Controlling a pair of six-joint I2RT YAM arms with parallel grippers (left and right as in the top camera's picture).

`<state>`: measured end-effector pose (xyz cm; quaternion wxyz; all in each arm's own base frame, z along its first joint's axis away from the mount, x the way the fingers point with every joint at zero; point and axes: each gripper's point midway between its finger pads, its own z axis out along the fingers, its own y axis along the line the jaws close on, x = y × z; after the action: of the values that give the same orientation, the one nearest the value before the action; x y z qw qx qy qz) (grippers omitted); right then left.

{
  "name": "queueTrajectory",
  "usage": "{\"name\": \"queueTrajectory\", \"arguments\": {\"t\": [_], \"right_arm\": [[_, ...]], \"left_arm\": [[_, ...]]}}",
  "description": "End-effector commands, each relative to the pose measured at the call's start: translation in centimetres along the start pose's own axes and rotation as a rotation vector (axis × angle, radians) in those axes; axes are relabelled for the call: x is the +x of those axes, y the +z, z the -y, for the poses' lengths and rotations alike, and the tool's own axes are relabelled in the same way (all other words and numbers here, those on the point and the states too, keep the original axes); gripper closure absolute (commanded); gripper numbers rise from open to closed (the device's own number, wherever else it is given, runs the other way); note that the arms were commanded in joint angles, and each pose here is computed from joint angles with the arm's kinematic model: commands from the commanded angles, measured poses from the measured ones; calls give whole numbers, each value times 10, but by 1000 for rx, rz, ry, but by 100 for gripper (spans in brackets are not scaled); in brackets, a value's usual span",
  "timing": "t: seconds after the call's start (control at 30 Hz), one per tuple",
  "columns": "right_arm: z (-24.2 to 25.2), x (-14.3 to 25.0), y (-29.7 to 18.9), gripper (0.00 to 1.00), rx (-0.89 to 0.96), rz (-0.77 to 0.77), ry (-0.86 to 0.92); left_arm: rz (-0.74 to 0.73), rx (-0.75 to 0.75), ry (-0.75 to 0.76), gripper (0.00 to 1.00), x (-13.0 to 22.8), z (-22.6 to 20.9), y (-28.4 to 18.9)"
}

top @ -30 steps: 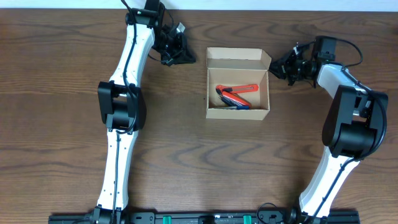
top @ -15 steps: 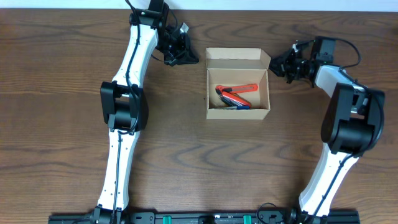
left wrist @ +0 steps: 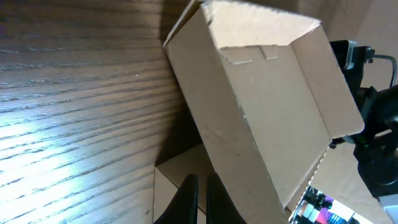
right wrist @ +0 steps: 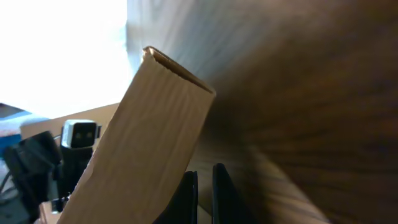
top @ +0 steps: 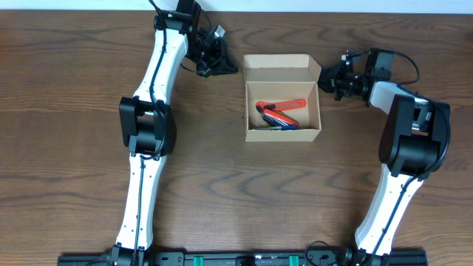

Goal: Pack container
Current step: 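Grasp the lid's side edges with the left and right grippers, then swing the lid forward and down over the box with both grippers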

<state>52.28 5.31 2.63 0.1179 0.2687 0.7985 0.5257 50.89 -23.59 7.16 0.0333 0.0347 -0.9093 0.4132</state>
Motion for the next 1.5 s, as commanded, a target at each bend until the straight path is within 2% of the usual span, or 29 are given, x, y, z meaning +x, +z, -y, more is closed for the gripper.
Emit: {"name": "queueTrajectory", "arguments": {"t": [0.0, 0.1, 0.43, 0.53, 0.87, 1.1, 1.23, 1.47], "right_arm": [[-4, 8, 2, 98, -35, -45, 23], [-4, 8, 2, 98, -36, -46, 24], [-14, 9, 2, 98, -77, -60, 5], [-16, 7, 2, 99, -83, -56, 6], [-17, 7, 2, 98, -86, -56, 2], [-17, 7, 1, 99, -89, -59, 2], [-19, 9, 1, 99, -95, -67, 1], [-20, 10, 1, 98, -104, -76, -3]], "left_arm": [[-20, 59, -12, 94, 2, 9, 2], [-28, 102, -4, 94, 2, 15, 2], [-24, 106, -2, 94, 1, 16, 2], [-10, 56, -47, 94, -2, 4, 3], [-53, 43, -111, 94, 6, -18, 17], [-53, 85, -99, 94, 4, -5, 24], [-70, 165, -85, 94, 4, 6, 27], [-66, 193, -72, 94, 1, 8, 30]]}}
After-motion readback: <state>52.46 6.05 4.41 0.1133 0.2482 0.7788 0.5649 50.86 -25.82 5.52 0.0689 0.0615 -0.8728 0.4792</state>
